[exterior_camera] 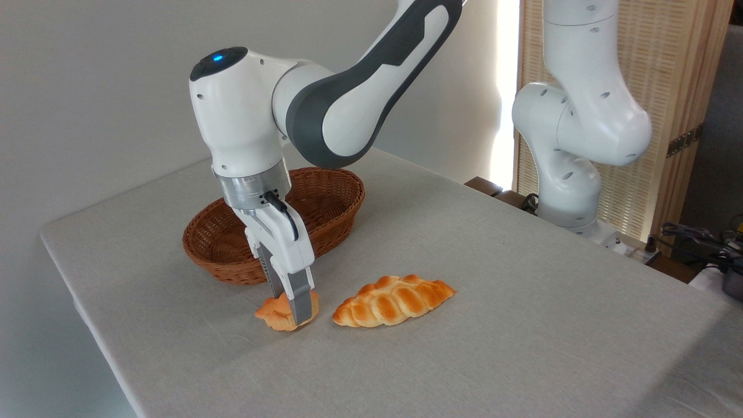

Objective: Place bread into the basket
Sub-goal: 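Lift the bun and carry it over the wicker basket, then lower the bun into the basket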

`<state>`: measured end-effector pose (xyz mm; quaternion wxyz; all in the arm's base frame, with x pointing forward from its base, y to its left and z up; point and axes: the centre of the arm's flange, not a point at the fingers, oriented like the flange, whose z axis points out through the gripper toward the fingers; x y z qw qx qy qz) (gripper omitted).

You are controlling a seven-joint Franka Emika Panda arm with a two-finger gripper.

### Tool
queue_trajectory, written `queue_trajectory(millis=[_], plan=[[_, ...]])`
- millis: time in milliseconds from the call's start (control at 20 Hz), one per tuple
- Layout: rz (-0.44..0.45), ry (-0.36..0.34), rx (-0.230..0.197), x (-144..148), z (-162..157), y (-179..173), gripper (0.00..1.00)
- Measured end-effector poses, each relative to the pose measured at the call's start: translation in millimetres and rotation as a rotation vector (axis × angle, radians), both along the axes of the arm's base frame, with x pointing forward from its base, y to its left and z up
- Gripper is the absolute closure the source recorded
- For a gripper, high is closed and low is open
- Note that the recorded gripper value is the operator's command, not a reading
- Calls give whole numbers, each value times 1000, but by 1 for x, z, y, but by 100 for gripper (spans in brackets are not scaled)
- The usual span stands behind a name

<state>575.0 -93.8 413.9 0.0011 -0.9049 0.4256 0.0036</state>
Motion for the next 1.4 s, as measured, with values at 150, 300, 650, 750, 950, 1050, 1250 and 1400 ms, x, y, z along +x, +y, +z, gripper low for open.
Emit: queue_trajectory(millis=[150,300,650,750,950,1050,1250,1400], plan=[[0,0,0,0,0,0,64],[-1,0,0,0,0,0,64],[-20,16,3,1,6,5,64],[-29,54,9,1,18,8,64],[-38,48,-74,-9,88,3,61],[-60,53,-93,-32,125,0,59],[-149,125,-129,-82,143,-47,38],[-241,181,-128,-108,111,-105,7]])
